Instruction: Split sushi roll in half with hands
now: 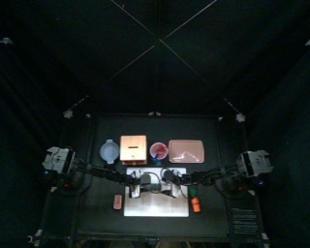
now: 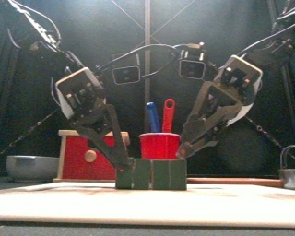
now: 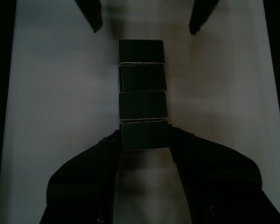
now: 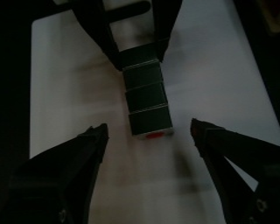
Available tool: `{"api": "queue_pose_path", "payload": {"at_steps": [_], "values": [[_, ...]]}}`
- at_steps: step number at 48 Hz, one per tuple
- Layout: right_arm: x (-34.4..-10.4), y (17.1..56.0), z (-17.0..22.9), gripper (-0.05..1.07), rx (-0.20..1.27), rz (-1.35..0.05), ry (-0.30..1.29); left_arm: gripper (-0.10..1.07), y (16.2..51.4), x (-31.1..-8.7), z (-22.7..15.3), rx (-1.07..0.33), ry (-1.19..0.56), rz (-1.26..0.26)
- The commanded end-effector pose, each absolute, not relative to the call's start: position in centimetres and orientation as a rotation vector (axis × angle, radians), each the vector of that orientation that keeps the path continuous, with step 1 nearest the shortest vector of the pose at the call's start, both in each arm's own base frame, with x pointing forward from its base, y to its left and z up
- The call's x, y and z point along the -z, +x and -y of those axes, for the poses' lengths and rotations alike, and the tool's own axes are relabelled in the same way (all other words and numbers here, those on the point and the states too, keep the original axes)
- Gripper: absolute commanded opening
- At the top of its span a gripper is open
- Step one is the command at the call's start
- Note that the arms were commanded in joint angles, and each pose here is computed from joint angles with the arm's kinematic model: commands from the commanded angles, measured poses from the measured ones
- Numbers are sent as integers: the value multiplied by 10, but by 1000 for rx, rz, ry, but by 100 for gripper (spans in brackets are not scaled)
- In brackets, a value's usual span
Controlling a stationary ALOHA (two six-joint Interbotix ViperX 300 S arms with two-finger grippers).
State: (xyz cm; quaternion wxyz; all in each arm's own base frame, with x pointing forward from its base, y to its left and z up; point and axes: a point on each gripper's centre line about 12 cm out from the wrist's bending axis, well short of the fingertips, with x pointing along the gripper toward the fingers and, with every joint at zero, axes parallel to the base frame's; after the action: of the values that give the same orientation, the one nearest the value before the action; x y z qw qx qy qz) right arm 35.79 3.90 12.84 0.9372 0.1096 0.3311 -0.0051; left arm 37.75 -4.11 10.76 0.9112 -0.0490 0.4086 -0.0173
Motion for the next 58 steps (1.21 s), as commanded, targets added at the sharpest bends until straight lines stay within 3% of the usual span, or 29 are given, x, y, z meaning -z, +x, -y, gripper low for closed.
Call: {"api": "queue_pose_path", "payload": {"at_steps": [1,25,58], "values": [[-138,369,-39,105,-1,-649,208,71,385,-118,41,36,-107,-806],[-128,384,-40,101,-18,-717,164,71,385,-118,41,36,-107,-806],[-125,382,-34,54,3,-729,180,71,382,-114,40,34,-107,-821]]}}
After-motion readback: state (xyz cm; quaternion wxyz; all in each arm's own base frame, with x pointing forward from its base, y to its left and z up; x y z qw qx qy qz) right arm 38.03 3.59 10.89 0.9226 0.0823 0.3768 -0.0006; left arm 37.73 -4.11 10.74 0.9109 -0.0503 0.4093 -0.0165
